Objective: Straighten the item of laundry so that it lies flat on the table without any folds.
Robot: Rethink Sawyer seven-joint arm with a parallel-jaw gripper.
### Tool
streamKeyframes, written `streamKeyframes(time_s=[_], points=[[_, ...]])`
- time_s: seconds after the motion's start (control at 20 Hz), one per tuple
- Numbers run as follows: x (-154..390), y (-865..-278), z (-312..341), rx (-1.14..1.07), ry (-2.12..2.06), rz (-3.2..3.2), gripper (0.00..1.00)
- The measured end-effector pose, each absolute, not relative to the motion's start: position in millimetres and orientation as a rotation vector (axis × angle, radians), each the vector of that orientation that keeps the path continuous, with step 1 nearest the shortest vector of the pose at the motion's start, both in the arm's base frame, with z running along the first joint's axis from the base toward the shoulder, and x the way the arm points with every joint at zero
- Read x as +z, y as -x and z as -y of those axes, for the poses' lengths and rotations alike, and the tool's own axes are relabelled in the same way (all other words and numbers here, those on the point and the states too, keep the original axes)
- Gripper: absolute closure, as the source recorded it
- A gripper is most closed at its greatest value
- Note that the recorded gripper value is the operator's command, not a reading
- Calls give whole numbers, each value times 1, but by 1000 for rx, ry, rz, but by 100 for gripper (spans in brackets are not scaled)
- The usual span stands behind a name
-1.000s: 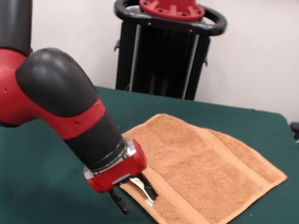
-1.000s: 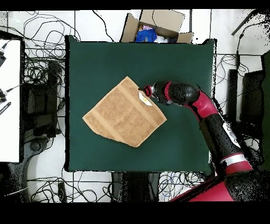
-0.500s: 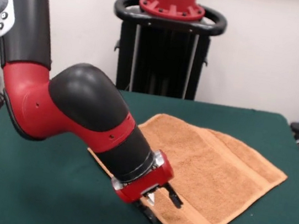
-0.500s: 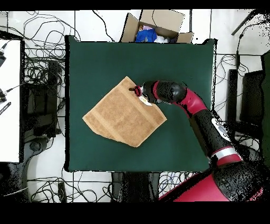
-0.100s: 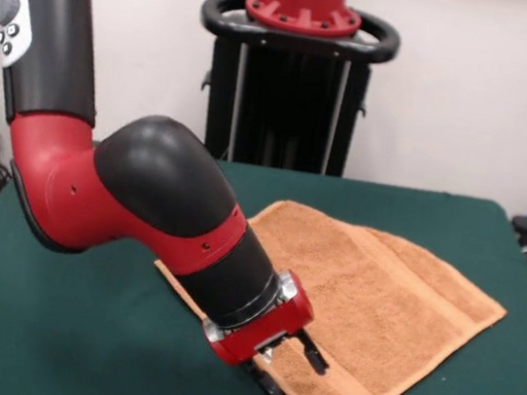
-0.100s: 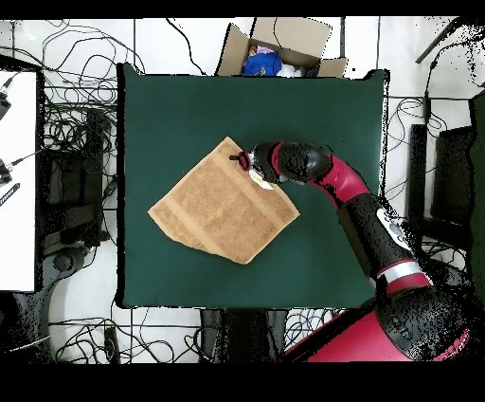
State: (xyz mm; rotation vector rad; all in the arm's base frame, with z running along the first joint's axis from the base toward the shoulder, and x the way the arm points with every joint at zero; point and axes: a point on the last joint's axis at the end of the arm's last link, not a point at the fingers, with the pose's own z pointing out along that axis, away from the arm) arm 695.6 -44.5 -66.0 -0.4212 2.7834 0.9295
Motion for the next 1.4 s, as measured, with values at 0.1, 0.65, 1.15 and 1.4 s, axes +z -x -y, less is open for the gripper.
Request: streamKeyframes(time_s=[0.1, 0.65, 1.15, 1.4], points=[[-66, -696, 44, 925, 422, -2782, 0], [-65, -699, 39, 876, 466, -2809, 0], [-63, -704, 36, 859, 511, -2847, 0], [-63, -705, 36, 862, 521, -2858, 0]])
